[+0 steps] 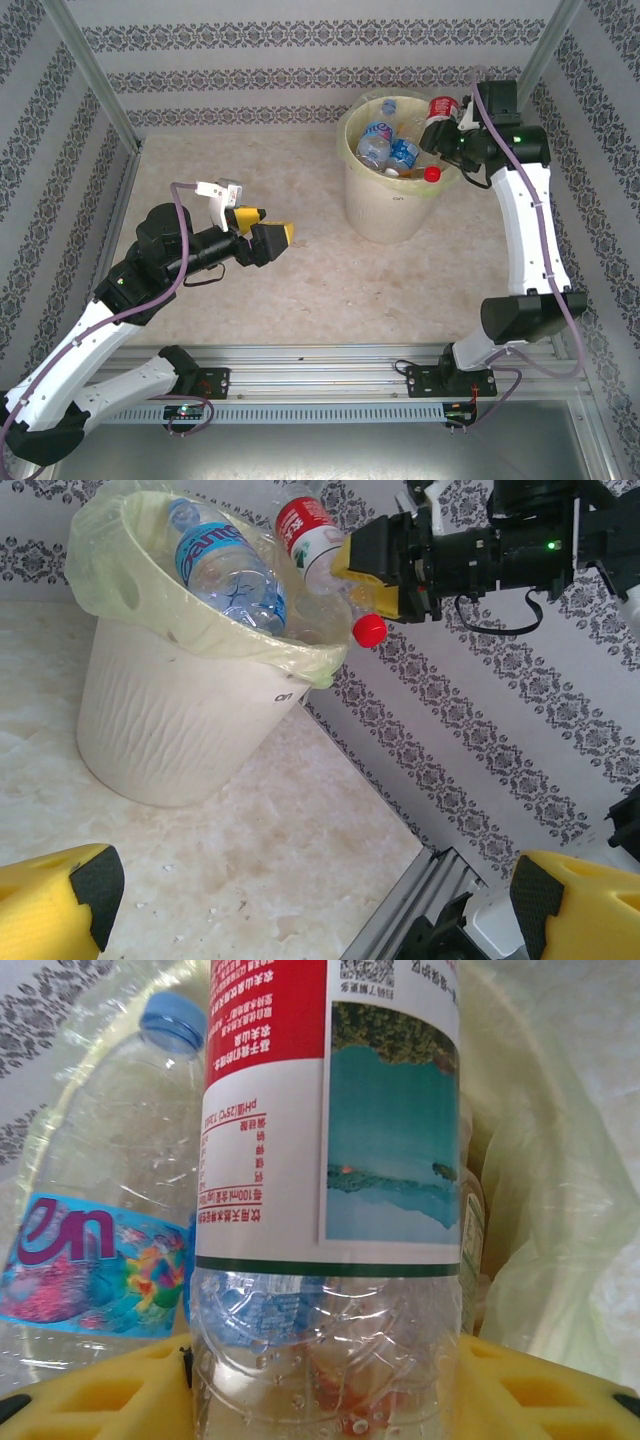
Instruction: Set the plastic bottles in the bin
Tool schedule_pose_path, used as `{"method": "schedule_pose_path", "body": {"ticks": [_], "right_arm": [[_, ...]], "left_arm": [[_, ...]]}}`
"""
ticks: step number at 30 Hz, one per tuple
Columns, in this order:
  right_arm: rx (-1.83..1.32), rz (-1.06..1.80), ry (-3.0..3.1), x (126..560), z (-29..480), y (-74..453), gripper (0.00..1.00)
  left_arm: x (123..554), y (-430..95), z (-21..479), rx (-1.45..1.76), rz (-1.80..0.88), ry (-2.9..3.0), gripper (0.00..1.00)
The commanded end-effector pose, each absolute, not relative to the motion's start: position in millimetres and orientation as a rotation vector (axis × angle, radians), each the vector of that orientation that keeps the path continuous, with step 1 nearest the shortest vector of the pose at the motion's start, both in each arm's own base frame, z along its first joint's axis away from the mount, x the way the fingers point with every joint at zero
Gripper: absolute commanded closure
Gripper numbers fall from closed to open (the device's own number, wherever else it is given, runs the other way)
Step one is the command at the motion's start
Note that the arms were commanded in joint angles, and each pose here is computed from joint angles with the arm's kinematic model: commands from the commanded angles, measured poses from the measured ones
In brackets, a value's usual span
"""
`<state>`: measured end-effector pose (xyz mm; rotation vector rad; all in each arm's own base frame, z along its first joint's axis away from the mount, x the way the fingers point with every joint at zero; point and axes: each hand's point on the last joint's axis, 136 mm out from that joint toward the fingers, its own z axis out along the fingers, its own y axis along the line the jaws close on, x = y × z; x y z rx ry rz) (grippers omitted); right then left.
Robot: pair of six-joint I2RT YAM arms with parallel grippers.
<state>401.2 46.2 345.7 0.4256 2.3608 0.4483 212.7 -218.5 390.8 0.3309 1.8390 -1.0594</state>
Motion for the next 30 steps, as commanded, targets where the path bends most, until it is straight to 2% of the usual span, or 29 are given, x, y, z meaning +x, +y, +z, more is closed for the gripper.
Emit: {"method": "schedule_pose_path", "body": {"ticks": [1, 5, 10, 14, 20, 22, 27, 30], "right_arm": [[0.460, 0.474, 2.400, 397.8, 341.3, 47.0, 0.41], [0.451, 0.500, 2.435, 403.9, 332.7, 51.9, 0.41], [0.433, 0.498, 2.444, 405.1, 335.0, 52.6, 0.36], [0.431, 0.452, 2.421, 403.2, 345.9, 46.0, 0.22], [0.404, 0.374, 2.369, 399.1, 365.4, 35.8, 0.14], [0.397, 0.347, 2.344, 398.2, 371.9, 31.7, 0.14], [0.372, 0.311, 2.314, 406.2, 378.3, 27.8, 0.24], [0.367, 0.286, 2.318, 415.3, 373.9, 25.1, 0.27]], "left_arm": [[207.6, -215.8, 388.3, 0.344, -1.040, 1.841, 0.00], [207.2, -215.1, 386.6, 0.338, -1.038, 1.851, 0.00], [207.2, -213.6, 384.6, 0.328, -1.035, 1.856, 0.00], [207.9, -213.7, 383.6, 0.324, -1.035, 1.859, 0.00], [208.7, -214.0, 382.4, 0.314, -1.038, 1.869, 0.00], [209.0, -214.0, 382.3, 0.311, -1.038, 1.872, 0.00], [209.2, -214.3, 381.7, 0.307, -1.041, 1.876, 0.00], [208.7, -213.3, 383.2, 0.304, -1.039, 1.878, 0.00]]}}
